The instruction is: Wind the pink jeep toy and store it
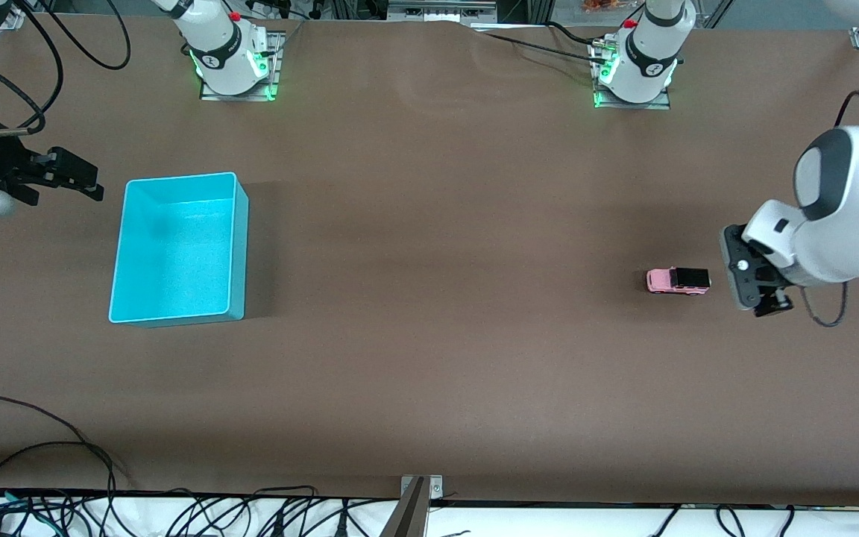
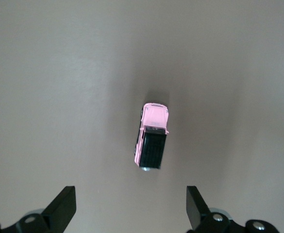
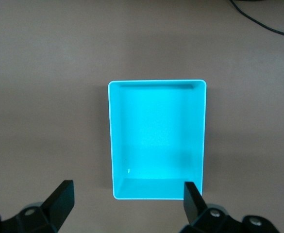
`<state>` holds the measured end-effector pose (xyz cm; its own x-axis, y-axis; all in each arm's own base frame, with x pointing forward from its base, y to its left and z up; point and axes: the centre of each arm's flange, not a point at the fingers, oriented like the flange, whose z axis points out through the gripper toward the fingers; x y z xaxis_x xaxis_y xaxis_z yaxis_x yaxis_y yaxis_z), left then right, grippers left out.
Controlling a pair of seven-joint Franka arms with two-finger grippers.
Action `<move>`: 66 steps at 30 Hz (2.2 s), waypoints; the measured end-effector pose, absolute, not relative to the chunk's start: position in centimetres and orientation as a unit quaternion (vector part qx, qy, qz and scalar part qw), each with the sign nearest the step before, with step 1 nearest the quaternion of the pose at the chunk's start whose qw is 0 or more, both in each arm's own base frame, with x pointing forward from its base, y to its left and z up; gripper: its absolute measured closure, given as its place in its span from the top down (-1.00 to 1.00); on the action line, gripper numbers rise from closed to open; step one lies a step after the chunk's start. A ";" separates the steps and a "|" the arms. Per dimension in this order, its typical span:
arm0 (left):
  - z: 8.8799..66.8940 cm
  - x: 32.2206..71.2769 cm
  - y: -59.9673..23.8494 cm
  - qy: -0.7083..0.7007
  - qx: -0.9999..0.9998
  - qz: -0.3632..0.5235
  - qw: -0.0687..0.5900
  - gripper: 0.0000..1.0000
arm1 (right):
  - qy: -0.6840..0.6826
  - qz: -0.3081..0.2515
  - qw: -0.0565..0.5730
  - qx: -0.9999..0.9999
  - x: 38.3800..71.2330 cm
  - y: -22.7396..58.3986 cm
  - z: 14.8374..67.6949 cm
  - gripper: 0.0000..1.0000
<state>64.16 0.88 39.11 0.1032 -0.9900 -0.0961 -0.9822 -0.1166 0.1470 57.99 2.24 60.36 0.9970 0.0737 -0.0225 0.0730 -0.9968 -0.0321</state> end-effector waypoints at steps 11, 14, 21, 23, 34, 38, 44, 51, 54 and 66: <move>30.3 64.1 1.7 -0.724 0.687 -0.062 0.020 1.00 | -0.037 0.012 0.016 -0.999 58.0 2.2 60.4 1.00; 28.0 63.1 2.0 -0.730 0.680 -0.061 0.023 1.00 | -0.037 0.012 0.016 -0.999 58.0 2.2 60.4 1.00; 24.6 61.1 2.0 -0.736 0.671 -0.074 0.042 1.00 | -0.037 0.012 0.016 -0.999 58.0 2.2 60.4 1.00; 24.2 60.7 2.0 -0.740 0.667 -0.077 0.046 1.00 | -0.037 0.012 0.016 -0.999 58.0 2.2 60.4 1.00; 22.2 59.2 4.7 -0.751 0.655 -0.069 0.049 1.00 | -0.037 0.012 0.016 -0.999 58.0 2.2 60.4 1.00; 21.6 58.7 4.7 -0.753 0.653 -0.067 0.047 1.00 | -0.037 0.012 0.016 -0.999 58.0 2.2 60.4 1.00; 20.4 57.9 4.3 -0.756 0.651 -0.058 0.041 1.00 | -0.037 0.012 0.016 -0.999 58.0 2.2 60.4 1.00; 19.4 57.1 4.1 -0.757 0.650 -0.053 0.038 0.97 | -0.037 0.012 0.016 -0.999 58.0 2.2 60.4 1.00; 19.3 57.0 3.9 -0.760 0.647 -0.052 0.038 0.91 | -0.037 0.012 0.016 -0.999 58.0 2.2 60.4 1.00; 19.7 57.2 3.4 -0.772 0.633 -0.046 0.033 0.03 | -0.037 0.012 0.016 -0.999 58.0 2.2 60.4 1.00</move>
